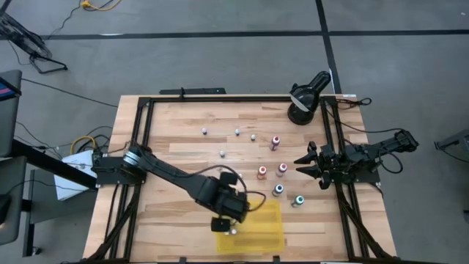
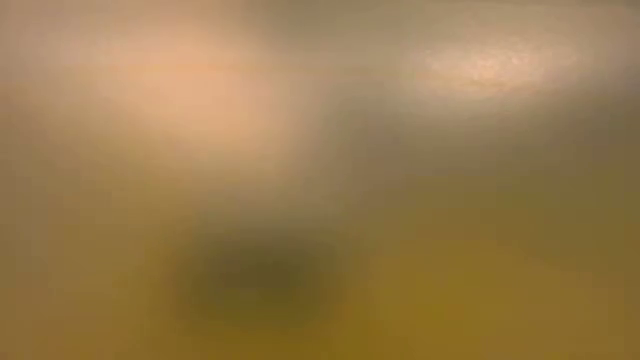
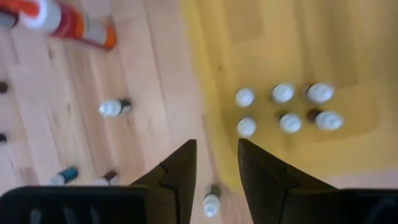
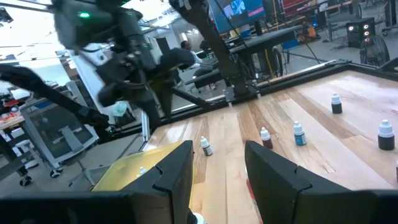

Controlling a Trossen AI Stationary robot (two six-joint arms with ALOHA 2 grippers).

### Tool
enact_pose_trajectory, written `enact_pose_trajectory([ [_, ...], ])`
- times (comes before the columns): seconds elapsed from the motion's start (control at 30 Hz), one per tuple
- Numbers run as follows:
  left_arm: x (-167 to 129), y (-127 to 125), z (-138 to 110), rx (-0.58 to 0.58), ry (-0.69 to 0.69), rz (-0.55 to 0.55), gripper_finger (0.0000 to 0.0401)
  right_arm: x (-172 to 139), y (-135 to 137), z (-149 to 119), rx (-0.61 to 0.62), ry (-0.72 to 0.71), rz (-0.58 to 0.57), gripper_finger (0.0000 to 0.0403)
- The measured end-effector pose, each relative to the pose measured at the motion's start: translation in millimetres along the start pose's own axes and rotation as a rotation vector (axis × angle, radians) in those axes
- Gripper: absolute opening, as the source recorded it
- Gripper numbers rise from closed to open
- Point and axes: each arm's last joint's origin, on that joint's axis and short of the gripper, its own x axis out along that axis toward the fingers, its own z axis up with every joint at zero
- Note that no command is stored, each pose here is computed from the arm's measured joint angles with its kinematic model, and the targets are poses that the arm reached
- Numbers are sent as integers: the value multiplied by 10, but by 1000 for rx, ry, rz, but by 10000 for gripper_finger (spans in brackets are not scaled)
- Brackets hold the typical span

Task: Pick & Place food coloring
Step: Put the small green food coloring bottle in the yellow bin

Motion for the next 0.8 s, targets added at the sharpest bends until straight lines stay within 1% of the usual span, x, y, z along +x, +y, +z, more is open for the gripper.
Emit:
enact_pose_trajectory([
  [0.1, 33, 64, -232, -17, -29, 2, 110, 0, 0, 1, 0, 0, 0, 139],
  [0.27, 114, 201, -612, -33, -24, 15, 110, 0, 0, 1, 0, 0, 0, 138],
  [0.37, 134, 309, -792, -13, -7, 27, 110, 0, 0, -1, 0, 0, -1, 137],
  [0.43, 154, 354, -895, 27, 2, 33, 110, 0, 0, 0, 0, 0, -1, 138],
  [0.53, 187, 382, -1037, 156, 35, 5, 110, 0, 0, 1, 0, 0, 0, 139],
  [0.63, 248, 353, -1128, 333, 50, -74, 110, 0, 0, 0, 0, 0, 0, 138],
  [0.7, 282, 314, -1153, 461, 34, -129, 110, 0, 0, 1, 0, 0, 0, 137],
  [0.8, 344, 281, -1182, 636, 5, -146, 110, 0, 0, -1, 0, 0, 0, 137],
])
